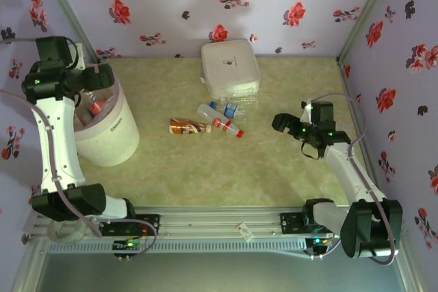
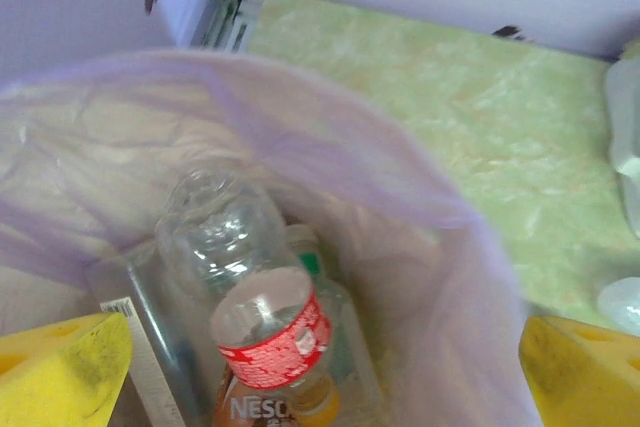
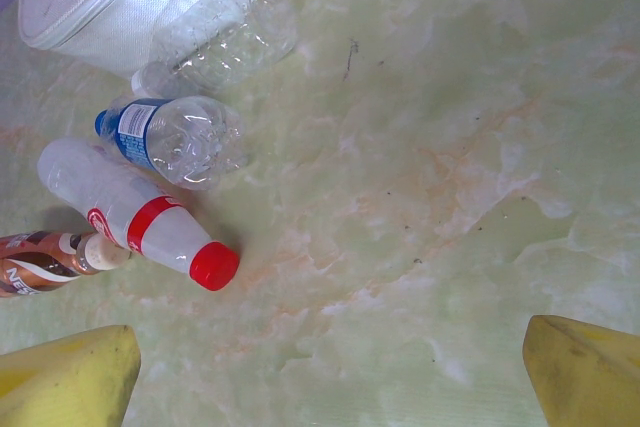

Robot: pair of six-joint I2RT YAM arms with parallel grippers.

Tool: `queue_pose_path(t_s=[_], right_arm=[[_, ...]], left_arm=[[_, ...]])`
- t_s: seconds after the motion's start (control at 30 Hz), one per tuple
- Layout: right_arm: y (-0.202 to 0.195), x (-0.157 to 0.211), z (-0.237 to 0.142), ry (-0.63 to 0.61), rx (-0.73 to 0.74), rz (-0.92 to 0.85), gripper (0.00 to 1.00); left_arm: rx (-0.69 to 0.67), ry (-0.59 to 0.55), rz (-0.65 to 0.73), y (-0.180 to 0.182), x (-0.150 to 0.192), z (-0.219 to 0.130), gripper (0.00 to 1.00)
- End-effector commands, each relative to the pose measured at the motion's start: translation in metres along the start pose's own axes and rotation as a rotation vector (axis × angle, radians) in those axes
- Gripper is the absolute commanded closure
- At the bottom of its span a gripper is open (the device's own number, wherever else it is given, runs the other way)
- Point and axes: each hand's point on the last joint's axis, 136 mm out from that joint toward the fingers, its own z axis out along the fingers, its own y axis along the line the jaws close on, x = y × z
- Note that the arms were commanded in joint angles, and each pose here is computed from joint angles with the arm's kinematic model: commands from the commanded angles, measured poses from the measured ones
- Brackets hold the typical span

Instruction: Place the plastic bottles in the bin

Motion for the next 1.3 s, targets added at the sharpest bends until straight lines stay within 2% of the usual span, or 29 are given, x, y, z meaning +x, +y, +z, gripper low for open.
queue_pose_path(t_s=[0.0,0.27,0.57,0.77,0.97,1.1,1.27], right_arm=[[0.003,-0.003,-0.001,-0.013,-0.020,0.010,0.01],[0.004,-0.003,-0.002,-0.013,-0.019,0.010,0.01],[0.004,-0.004,-0.005,-0.015,-0.014,0.004,0.01],[0.004,-0.004,-0.006,-0.017,-0.009,0.000,0.01],[0.003,-0.003,-0.006,-0.016,-0.012,0.001,0.01],[0.003,-0.001,-0.007,-0.015,-0.009,-0.004,0.01],[0.002,0.000,-0.008,-0.020,-0.005,-0.005,0.01]], left_arm=[[-0.013,-0.056,0.038,-0.012,-0.009,-0.036,0.00],[0.019,-0.132,0.191,-0.065,-0.027,-0.072,0.00],[0.101,-0.103,0.459,-0.159,-0.015,-0.070,0.04],[0.169,0.016,0.676,-0.219,0.023,-0.045,0.07],[0.417,0.182,0.791,-0.270,0.085,-0.013,0.13],[0.498,0.292,0.867,-0.278,0.127,0.014,0.13],[0.561,0.444,0.867,-0.268,0.171,0.050,0.16]])
